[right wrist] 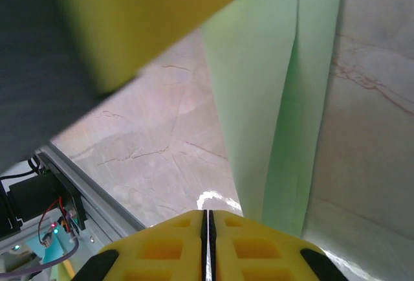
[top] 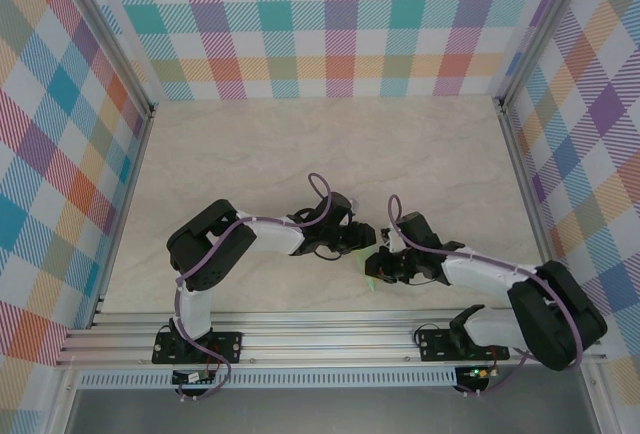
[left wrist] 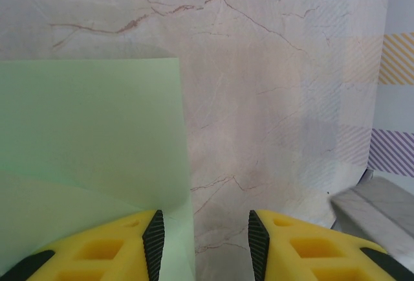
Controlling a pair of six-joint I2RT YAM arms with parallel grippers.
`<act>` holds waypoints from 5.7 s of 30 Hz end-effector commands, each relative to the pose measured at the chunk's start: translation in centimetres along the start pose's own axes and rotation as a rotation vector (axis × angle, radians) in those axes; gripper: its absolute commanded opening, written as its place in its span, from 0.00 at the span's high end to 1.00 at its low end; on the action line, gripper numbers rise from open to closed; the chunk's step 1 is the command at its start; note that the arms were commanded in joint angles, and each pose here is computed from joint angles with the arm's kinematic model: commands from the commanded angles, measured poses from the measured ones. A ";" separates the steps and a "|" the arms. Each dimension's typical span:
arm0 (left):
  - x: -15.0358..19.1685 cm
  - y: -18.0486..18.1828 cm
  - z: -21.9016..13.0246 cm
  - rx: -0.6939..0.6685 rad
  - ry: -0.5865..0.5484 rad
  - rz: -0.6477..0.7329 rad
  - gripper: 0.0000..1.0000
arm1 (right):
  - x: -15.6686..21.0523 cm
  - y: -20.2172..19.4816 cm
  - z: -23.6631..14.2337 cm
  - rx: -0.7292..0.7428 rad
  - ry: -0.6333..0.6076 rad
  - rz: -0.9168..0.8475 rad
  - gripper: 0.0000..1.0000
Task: Fold a paper plane with a square sheet of paper (pick it up from the middle)
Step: Perform the fifth fold on the wing at the bottom-center of the table, then move the paper plane to the center of the table.
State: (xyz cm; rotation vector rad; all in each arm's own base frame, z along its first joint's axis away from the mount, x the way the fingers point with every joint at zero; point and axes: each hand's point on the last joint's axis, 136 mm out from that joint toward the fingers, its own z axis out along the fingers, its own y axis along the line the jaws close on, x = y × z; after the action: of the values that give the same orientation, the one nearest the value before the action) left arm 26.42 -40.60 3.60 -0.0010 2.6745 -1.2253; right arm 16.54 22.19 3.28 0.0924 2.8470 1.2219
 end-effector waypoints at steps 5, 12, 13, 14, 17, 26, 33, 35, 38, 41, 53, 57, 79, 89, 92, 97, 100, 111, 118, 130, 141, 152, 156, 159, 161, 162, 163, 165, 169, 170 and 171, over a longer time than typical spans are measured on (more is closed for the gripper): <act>0.8 3.1 0.4 -0.102 0.027 -0.026 0.58 | 2.0 -0.8 1.0 -0.063 0.087 0.051 0.89; 0.6 3.5 0.4 -0.120 0.020 -0.039 0.58 | 4.3 -3.8 1.0 0.015 0.122 0.122 0.89; 0.5 3.3 0.4 -0.116 0.019 -0.036 0.58 | 4.5 -4.0 0.9 0.018 0.125 0.125 0.88; 0.5 3.4 0.4 -0.118 0.017 -0.038 0.58 | 4.7 -4.0 0.9 0.014 0.127 0.124 0.88; 0.5 3.6 0.5 -0.121 0.020 -0.045 0.58 | 5.5 -3.6 0.7 -0.018 0.162 0.117 0.88; 0.6 3.8 0.6 -0.119 0.019 -0.059 0.58 | 6.8 -3.5 -0.6 0.002 0.193 0.084 0.87; 0.7 3.1 0.5 -0.090 0.030 -0.041 0.58 | 2.4 2.1 -3.2 -0.102 -0.012 -0.061 0.83; 0.7 3.0 0.6 -0.083 0.033 -0.040 0.58 | 1.5 3.4 -3.6 -0.137 -0.040 -0.086 0.81; 0.7 2.8 0.7 -0.074 0.034 -0.039 0.58 | 0.5 3.3 -2.7 -0.123 -0.045 -0.064 0.81; 0.6 2.7 0.6 -0.071 0.033 -0.040 0.58 | -0.3 2.6 -1.2 -0.110 -0.034 -0.041 0.81; 0.2 -0.2 -0.5 0.014 0.030 0.041 0.52 | 1.9 -4.8 2.4 0.102 0.088 0.100 0.90; -0.3 -2.1 -2.4 0.055 -0.004 0.099 0.46 | 2.0 -5.4 2.4 0.125 0.089 0.109 0.91; 1.6 1.8 -1.3 0.040 -0.020 0.040 0.47 | 2.1 -5.2 2.5 0.116 0.102 0.104 0.91; -1.9 4.6 -0.9 -0.012 -0.107 -0.013 0.51 | 3.3 -5.7 2.3 0.126 0.144 0.093 0.91; -2.9 4.8 -1.2 -0.009 -0.118 -0.008 0.51 | 3.5 -5.8 2.3 0.125 0.151 0.089 0.92; -4.4 5.2 -1.5 -0.004 -0.127 0.002 0.51 | 3.5 -5.8 2.3 0.124 0.158 0.084 0.92; -5.2 5.6 -1.4 0.002 -0.122 -0.001 0.51 | 3.5 -5.6 2.3 0.119 0.160 0.080 0.92; -6.6 4.9 -2.1 0.028 -0.129 0.017 0.49 | 2.9 -5.0 2.2 0.110 0.150 0.065 0.91; -7.8 5.5 -2.4 -0.030 -0.141 0.024 0.48 | 2.7 -4.7 2.2 0.107 0.149 0.062 0.91; -8.4 7.7 -2.0 -0.114 -0.144 0.006 0.48 | 2.2 -3.8 1.8 0.090 0.127 0.046 0.89; -9.9 3.6 -8.7 -0.151 -0.250 0.075 0.39 | -1.5 3.3 -3.5 0.015 -0.078 -0.161 0.61; -5.1 3.8 -10.4 -0.174 -0.208 0.025 0.30 | -3.2 0.1 -4.5 0.196 -0.154 -0.102 0.50; -3.0 3.5 -9.1 -0.141 -0.151 0.023 0.30 | -3.4 0.2 -3.2 0.167 -0.109 -0.102 0.50; -1.8 3.3 -8.3 -0.153 -0.116 0.041 0.30 | -3.6 0.3 -2.4 0.155 -0.085 -0.099 0.50; -1.4 3.2 -7.8 -0.156 -0.103 0.048 0.30 | -3.7 0.3 -1.8 0.145 -0.072 -0.099 0.50; -1.2 3.2 -7.6 -0.160 -0.098 0.048 0.30 | -3.7 0.3 -1.6 0.140 -0.066 -0.097 0.49; -1.1 3.2 -7.5 -0.164 -0.094 0.048 0.30 | -3.8 0.4 -1.3 0.131 -0.055 -0.097 0.50; -0.8 3.2 -7.3 -0.168 -0.088 0.052 0.30 | -3.9 0.6 -0.9 0.117 -0.040 -0.095 0.51; -0.8 3.2 -7.2 -0.176 -0.088 0.053 0.30 | -3.8 1.2 -0.4 0.093 -0.021 -0.112 0.56; -0.8 3.3 -7.3 -0.181 -0.089 0.053 0.30 | -3.7 1.3 -0.4 0.092 -0.019 -0.119 0.56; -0.9 3.3 -7.3 -0.182 -0.094 0.052 0.30 | -3.6 1.4 -0.3 0.087 -0.014 -0.127 0.57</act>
State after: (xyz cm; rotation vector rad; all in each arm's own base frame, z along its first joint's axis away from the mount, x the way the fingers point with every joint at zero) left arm 26.29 -32.57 5.69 -0.0122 2.6696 -0.9490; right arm 19.61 21.16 3.12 0.0171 2.9021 0.9872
